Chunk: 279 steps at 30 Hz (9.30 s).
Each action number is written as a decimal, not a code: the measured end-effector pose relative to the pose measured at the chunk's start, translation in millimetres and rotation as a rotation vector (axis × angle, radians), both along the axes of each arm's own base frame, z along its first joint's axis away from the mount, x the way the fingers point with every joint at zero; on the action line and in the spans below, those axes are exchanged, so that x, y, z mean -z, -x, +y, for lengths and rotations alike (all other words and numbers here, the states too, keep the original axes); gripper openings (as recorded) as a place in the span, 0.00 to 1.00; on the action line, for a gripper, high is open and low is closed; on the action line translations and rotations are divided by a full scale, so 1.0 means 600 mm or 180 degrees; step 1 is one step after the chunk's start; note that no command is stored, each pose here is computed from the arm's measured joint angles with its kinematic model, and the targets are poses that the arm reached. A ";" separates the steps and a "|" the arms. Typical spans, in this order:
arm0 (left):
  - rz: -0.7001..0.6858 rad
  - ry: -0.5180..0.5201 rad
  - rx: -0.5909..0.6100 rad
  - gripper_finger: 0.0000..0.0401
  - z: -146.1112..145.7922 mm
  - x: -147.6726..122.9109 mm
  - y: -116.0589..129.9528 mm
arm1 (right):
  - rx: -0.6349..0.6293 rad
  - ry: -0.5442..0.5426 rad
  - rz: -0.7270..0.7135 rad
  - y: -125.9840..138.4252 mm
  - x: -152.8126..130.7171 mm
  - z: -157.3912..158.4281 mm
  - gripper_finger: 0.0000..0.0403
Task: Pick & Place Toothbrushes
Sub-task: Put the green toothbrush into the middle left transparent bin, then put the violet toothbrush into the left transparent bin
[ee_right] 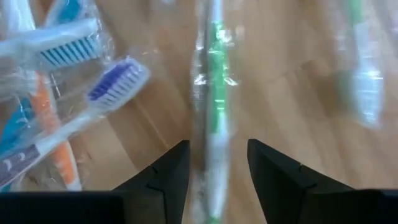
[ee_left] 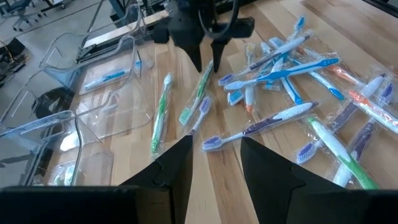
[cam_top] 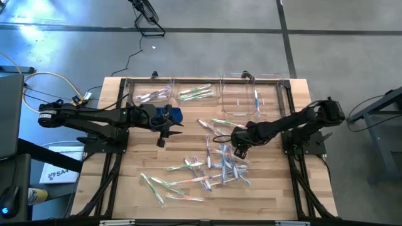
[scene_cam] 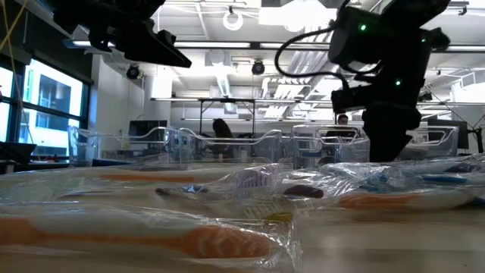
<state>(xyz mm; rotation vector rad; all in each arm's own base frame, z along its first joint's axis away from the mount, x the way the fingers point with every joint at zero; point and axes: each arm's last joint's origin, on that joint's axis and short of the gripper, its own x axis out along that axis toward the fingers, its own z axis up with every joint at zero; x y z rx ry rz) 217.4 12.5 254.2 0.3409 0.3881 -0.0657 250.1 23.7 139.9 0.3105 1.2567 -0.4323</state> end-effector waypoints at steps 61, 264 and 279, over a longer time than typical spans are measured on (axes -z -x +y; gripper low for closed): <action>-0.1265 0.0875 -0.0198 0.33 0.134 -0.079 -0.025 | -0.0376 0.1362 -0.2845 -0.019 -0.212 -0.025 0.04; 0.1386 0.0949 -0.1332 0.20 0.425 -0.003 -0.202 | 0.0041 0.0106 -0.1840 0.014 -0.138 0.050 0.00; 0.1322 0.0907 -0.1327 0.41 0.427 -0.006 -0.204 | 0.0047 0.0103 -0.1839 0.014 -0.138 0.050 0.00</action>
